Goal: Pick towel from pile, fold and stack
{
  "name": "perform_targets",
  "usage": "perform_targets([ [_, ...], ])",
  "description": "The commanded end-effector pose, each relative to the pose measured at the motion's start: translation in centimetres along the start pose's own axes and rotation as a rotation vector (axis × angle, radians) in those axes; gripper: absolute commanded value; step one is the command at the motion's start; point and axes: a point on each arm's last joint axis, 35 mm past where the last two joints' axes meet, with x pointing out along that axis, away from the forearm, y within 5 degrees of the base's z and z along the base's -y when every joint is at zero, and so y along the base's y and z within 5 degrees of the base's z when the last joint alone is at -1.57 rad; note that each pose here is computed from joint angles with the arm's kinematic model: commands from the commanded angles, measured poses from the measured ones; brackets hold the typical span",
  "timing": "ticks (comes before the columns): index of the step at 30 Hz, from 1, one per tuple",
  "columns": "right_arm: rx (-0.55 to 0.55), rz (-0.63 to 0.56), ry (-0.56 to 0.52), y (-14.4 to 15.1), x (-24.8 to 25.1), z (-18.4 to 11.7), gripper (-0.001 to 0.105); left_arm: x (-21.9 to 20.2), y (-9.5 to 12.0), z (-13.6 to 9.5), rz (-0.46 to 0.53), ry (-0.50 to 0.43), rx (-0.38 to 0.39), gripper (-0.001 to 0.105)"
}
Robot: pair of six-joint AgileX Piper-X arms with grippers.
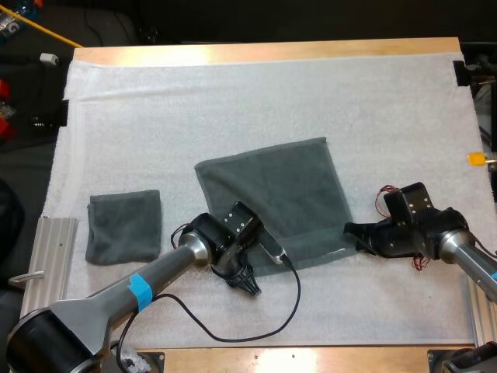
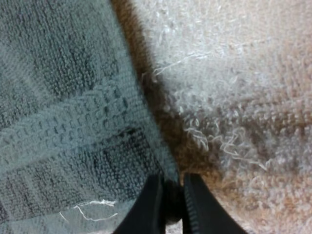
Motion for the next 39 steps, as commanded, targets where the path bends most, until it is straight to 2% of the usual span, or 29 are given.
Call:
perform_targets([
  [1, -0.011, -0.005, 0.001, 0.0, -0.2, -0.1, 0.0, -0.1, 0.0, 0.0, 0.024, 0.002, -0.006, 0.052],
  [7, -0.011, -0.005, 0.001, 0.0, -0.2, -0.1, 0.0, 0.0, 0.1, 0.0, 0.053, 0.004, -0.006, 0.052],
  [13, -0.011, -0.005, 0.001, 0.0, -0.2, -0.1, 0.0, 1.5, 0.1, -0.3, 0.059, 0.082, -0.006, 0.036],
  [17, -0.011, -0.005, 0.001, 0.0, -0.2, -0.1, 0.0, 1.7, 0.2, -0.6, 0.062, 0.115, -0.006, 0.035],
  [26, -0.012, -0.004, -0.001, 0.0, -0.2, 0.0, 0.0, 0.6, 0.2, -0.8, 0.062, 0.106, -0.029, 0.034],
  [28, -0.012, -0.004, -0.001, 0.0, -0.2, 0.0, 0.0, 0.0, 0.2, -0.9, 0.06, 0.086, -0.028, 0.03],
  [32, -0.012, -0.004, -0.001, 0.0, -0.2, 0.0, 0.0, -1.0, 0.1, -0.9, 0.056, 0.038, -0.028, 0.009],
  [34, -0.012, -0.004, -0.001, 0.0, -0.2, 0.0, 0.0, -1.0, 0.1, -0.8, 0.05, 0.035, -0.028, 0.005],
  [37, -0.012, -0.004, -0.001, 0.0, -0.2, 0.0, 0.0, -0.8, 0.0, -0.8, 0.015, 0.043, -0.031, 0.01],
  [39, -0.012, -0.004, -0.001, 0.0, -0.2, 0.0, 0.0, -0.9, 0.0, -0.8, 0.018, 0.042, -0.067, 0.024],
])
